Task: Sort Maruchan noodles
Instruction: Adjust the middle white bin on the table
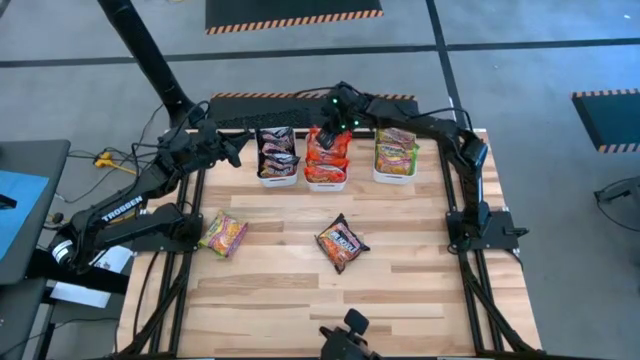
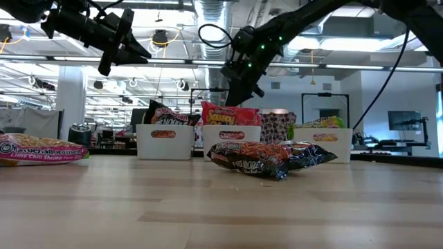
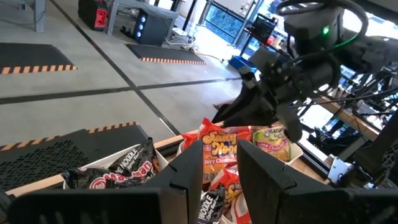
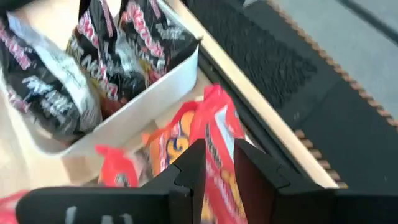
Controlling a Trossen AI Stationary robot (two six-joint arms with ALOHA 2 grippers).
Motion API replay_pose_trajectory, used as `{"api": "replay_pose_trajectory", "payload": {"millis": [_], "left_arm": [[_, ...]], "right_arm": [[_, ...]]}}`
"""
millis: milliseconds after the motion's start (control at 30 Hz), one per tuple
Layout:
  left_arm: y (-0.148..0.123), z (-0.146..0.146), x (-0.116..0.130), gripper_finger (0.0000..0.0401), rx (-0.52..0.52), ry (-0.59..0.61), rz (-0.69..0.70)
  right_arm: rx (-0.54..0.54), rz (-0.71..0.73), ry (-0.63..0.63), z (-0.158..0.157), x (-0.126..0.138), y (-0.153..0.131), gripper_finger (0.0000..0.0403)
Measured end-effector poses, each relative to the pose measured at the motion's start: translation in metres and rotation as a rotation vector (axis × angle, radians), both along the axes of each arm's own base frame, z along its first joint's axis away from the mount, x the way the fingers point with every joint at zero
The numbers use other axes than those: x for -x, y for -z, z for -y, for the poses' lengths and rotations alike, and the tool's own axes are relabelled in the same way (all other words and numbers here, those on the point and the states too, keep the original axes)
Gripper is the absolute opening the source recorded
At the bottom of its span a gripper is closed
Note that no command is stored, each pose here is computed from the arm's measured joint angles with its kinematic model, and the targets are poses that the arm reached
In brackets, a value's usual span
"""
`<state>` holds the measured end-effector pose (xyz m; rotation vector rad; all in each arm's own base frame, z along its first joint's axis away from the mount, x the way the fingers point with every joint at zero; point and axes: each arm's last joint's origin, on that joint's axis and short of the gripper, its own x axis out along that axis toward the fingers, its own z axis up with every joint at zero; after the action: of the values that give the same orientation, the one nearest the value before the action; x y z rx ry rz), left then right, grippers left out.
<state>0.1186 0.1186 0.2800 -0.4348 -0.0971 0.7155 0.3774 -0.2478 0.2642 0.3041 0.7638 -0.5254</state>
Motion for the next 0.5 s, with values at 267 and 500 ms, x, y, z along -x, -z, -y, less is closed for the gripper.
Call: {"api": "replay_pose_trajectory", "payload": {"millis": [267, 500], "left_arm": [[0.0, 0.0, 0.0, 0.0086, 0.0, 0.001, 0.0], [0.001, 0.0, 0.0, 0.0086, 0.009, 0.003, -0.009]], "right_arm": [[-0.217, -0.128, -0.098, -0.022, 0.012, -0.043, 0.0109], [-0.509, -0.239, -0.284, -0.068, 0.013, -0.04, 0.0109]]}}
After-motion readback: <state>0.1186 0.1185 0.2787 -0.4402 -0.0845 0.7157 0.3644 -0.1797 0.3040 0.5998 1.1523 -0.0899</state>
